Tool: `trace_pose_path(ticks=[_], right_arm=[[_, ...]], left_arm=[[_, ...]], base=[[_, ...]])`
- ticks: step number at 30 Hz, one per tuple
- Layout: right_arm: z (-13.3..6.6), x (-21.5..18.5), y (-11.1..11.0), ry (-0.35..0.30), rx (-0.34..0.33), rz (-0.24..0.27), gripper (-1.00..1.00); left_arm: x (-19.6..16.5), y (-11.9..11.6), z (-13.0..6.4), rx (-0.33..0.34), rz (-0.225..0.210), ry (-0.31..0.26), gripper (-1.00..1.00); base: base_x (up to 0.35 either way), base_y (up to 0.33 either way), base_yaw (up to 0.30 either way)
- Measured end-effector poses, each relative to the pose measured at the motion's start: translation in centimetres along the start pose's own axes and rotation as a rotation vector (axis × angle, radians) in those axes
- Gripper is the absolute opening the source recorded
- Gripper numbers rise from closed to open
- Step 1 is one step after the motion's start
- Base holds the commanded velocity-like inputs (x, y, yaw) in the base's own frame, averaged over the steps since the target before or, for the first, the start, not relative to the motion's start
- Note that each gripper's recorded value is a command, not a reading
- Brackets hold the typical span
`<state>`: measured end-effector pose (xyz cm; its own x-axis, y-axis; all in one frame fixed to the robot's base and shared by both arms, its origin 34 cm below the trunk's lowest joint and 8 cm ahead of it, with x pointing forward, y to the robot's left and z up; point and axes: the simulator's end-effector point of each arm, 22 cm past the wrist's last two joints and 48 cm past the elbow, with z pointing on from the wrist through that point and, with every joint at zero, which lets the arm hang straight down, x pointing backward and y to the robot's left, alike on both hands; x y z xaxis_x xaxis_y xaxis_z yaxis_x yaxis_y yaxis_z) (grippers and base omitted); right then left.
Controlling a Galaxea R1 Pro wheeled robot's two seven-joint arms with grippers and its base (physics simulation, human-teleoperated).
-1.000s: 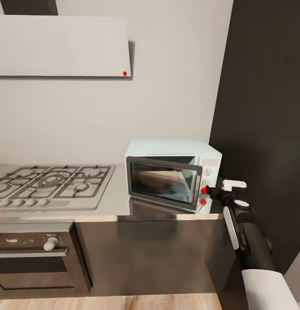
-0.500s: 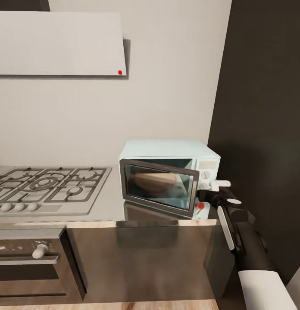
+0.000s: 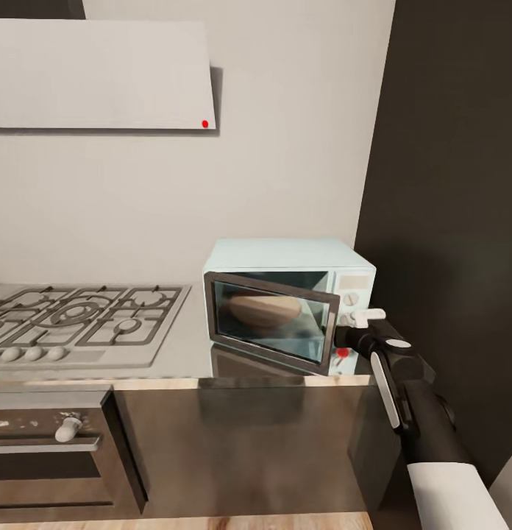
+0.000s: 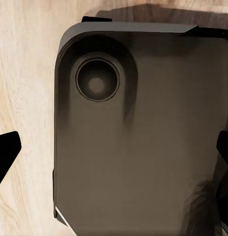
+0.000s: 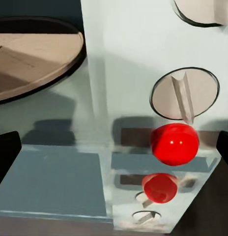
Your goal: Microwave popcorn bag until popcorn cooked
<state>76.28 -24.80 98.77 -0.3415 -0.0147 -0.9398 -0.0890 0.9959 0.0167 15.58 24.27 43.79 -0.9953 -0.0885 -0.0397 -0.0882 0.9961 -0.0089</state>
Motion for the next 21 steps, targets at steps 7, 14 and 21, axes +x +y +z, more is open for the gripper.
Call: trace_pose_path(ticks=[7, 14, 21], right_arm=[[0.0, 0.7, 0.9, 0.036, -0.020, 0.000, 1.00], [0.0, 0.8, 1.2, 0.038, -0.033, 0.012, 1.00], [0.0, 0.8, 2.0, 0.039, -0.069, 0.014, 1.00]], left_arm=[[-0.1, 0.0, 0.0, -0.002, -0.006, -0.001, 1.00], [-0.1, 0.0, 0.0, -0.002, -0.006, -0.001, 1.00], [-0.1, 0.1, 0.0, -0.003, -0.006, -0.001, 1.00]], base=[[-0.234, 0.143, 0.000], [-0.267, 0.201, 0.000], [-0.255, 0.218, 0.000]])
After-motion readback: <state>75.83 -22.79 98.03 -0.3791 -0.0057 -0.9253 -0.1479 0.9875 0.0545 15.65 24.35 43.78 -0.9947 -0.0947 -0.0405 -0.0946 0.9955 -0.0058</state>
